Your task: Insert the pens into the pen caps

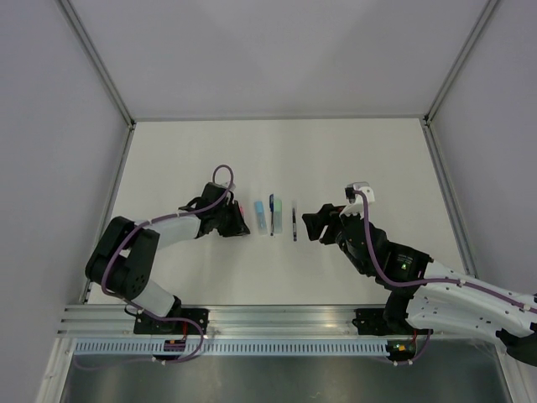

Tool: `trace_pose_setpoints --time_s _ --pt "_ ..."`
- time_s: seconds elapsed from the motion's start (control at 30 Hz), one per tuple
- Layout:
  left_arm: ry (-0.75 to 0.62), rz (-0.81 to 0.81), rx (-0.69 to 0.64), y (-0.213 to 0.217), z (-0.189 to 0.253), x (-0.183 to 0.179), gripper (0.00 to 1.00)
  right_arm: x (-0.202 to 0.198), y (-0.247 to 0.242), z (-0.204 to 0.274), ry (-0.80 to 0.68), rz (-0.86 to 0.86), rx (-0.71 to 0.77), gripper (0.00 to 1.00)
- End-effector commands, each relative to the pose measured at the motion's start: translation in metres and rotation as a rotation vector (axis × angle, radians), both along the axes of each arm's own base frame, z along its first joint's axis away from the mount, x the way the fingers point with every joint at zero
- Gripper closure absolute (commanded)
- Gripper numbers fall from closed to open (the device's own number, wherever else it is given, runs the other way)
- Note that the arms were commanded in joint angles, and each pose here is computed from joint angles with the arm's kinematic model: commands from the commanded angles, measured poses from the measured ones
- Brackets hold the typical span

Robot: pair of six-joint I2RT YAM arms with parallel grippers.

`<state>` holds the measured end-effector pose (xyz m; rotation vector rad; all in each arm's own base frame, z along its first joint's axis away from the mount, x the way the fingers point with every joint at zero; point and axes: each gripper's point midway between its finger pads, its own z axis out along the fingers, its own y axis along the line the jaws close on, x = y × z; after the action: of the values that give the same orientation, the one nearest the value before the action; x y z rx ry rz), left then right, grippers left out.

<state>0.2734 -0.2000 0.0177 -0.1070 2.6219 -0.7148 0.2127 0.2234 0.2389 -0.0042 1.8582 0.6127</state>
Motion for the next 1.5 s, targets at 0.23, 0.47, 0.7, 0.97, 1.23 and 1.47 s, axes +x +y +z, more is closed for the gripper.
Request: trace_pose_setpoints --time_s 0.23,0.47,0.7,0.97,1.23,1.47 --pt "-0.073 -0.016 -0.04 -0.007 0.031 0.012 0.67 0.002 0.002 0.001 -0.015 0.015 -0.016 0.36" --pt "-0.185 -0.048 -0.074 -0.008 0.089 0.013 0.48 0.003 0.014 -0.011 0.005 0.059 -0.049 0.35" --pt "-0.449 -0.21 -0.153 -0.019 0.189 0.01 0.0 0.01 0.025 -0.03 0.046 0.068 -0.096 0.02" --pt "-0.694 -0.258 -0.313 -0.018 0.216 -0.026 0.0 0.017 0.01 -0.02 0.003 0.022 -0.031 0.02" --pt "-0.841 -0.262 -0.359 -0.01 0.232 -0.045 0.0 0.016 -0.018 -0.002 -0.023 -0.084 0.023 0.02" --pt "-0.844 -0.27 -0.368 -0.01 0.233 -0.049 0.0 0.018 -0.023 -0.002 -0.022 -0.114 0.032 0.02"
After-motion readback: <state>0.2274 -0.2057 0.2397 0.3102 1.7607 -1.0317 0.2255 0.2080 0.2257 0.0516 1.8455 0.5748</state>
